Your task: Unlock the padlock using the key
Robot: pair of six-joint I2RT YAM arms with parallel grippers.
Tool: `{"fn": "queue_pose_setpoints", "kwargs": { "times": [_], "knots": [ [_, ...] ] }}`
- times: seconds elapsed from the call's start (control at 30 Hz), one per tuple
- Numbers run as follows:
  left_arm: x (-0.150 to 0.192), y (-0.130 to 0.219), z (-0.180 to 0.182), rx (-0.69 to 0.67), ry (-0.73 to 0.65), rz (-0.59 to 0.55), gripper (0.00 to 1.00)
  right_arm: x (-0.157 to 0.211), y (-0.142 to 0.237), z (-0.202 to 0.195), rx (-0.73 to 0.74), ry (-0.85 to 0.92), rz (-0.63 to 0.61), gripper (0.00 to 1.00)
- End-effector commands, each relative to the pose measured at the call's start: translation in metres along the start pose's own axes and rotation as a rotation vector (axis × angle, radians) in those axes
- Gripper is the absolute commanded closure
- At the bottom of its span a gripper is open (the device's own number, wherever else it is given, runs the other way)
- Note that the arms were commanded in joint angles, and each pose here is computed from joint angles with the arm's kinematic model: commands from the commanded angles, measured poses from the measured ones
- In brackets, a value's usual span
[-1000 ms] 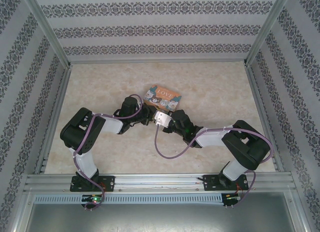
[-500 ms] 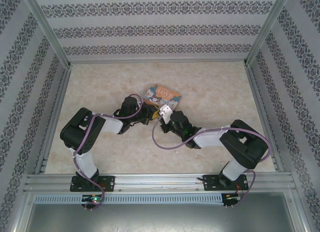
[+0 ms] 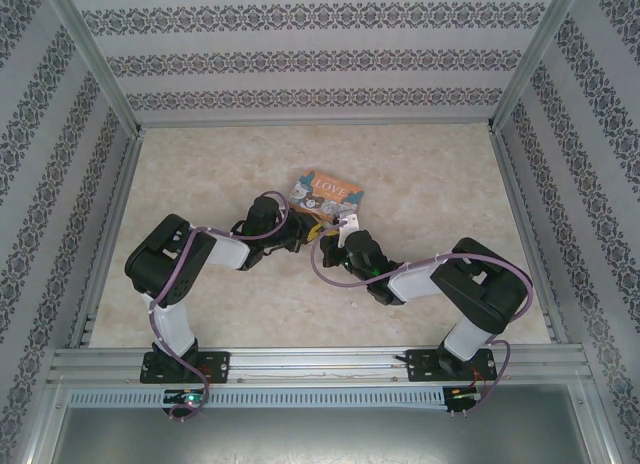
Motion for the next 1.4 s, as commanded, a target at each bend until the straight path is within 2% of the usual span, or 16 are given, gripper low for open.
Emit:
{"fn": "queue_pose_setpoints", "kwargs": {
  "times": [0.0,0.2,0.5,0.7,0.93,1.17,1.37],
  "knots": [
    [0.018,-0.008,0.003,0.002,-0.045,0.104,1.0,-0.024,0.002,0.007,-0.037,-0.199,-0.166,1.0],
    [0.019,-0.009,0.003,0.014,-0.046,0.104,1.0,-0.018,0.0,0.001,-0.032,-0.318,-0.152,1.0],
    [0.018,-0.01,0.006,0.009,-0.047,0.098,0.99,-0.014,-0.003,-0.005,-0.024,-0.372,-0.139,1.0],
    [0.017,-0.012,0.004,0.004,-0.07,0.091,0.9,-0.006,-0.002,-0.011,0.018,-0.386,-0.124,1.0],
    [0.017,-0.006,0.006,-0.103,-0.126,0.07,0.81,0.004,-0.001,-0.019,0.067,-0.402,-0.102,1.0],
    [0.014,0.006,0.003,-0.145,-0.157,0.04,0.69,0.007,0.005,-0.027,0.107,-0.423,-0.106,1.0],
    [0.015,0.026,-0.016,-0.207,-0.28,-0.014,0.57,0.007,0.015,-0.034,0.13,-0.453,-0.124,1.0]
  ]
}}
Point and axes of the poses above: each hand's point on the last joint's axis, 136 mm out from that joint toward the fingers, its own y axis back along the fingers, its own z axis along the line the jaws close on, x = y × z, the point moved 10 cm from there along y, back along the fingers, and after that the axes turned 1 degree about y, right-handed, at the moved point
